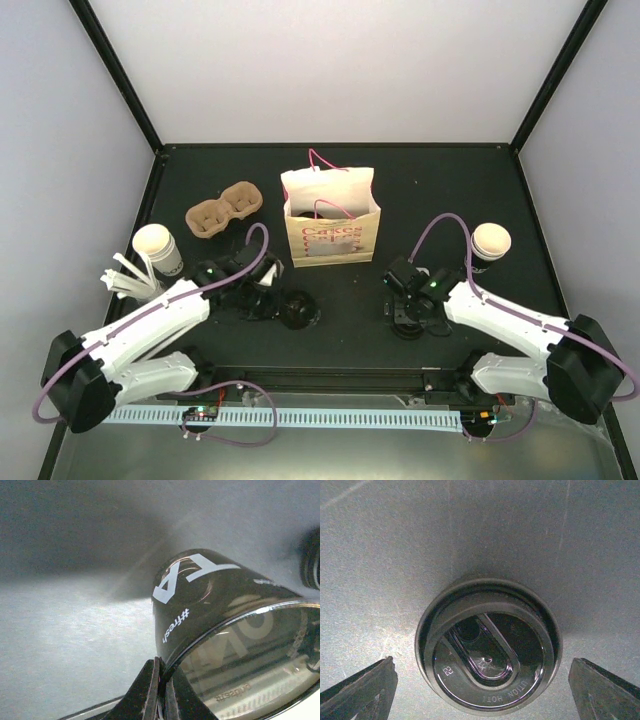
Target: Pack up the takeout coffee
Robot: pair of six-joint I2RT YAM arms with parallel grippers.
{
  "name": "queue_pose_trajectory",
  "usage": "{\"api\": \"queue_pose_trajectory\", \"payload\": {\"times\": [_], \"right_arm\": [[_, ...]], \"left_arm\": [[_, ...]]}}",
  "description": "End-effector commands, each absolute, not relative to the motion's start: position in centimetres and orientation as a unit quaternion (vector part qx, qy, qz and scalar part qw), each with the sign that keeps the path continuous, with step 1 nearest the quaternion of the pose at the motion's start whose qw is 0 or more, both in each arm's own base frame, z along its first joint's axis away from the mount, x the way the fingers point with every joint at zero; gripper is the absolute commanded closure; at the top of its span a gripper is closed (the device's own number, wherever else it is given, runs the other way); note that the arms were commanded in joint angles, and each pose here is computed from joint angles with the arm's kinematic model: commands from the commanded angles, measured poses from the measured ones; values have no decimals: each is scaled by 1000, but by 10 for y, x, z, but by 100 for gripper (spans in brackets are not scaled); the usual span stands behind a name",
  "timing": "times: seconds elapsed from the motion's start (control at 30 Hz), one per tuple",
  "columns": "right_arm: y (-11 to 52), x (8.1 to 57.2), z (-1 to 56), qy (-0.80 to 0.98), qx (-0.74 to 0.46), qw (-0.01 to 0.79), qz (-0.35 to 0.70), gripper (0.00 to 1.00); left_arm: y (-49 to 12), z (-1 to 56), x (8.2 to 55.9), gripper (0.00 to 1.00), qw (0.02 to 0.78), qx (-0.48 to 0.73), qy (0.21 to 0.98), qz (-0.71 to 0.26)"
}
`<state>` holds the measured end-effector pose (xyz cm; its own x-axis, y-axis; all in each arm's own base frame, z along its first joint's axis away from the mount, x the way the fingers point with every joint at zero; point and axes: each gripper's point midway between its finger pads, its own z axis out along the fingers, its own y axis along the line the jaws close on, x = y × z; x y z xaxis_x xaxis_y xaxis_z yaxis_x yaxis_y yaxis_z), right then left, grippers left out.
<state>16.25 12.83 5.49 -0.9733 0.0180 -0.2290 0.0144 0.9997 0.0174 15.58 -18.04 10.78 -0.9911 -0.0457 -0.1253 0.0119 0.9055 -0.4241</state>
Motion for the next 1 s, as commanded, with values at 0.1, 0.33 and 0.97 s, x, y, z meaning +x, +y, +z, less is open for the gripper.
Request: {"api": "queue_pose_trajectory", "payload": {"times": [0.1,0.33,0.97], "right_arm": [[131,159,46,994,23,107,11,8],[130,158,39,994,26,103,3,11],[130,161,44,993,35,112,7,25]], "left_arm": [[-243,120,152,98,44,19,951,-305],[-251,114,162,98,53,14,956,-289],[-252,113,173,73,61,-3,960,-274]]}}
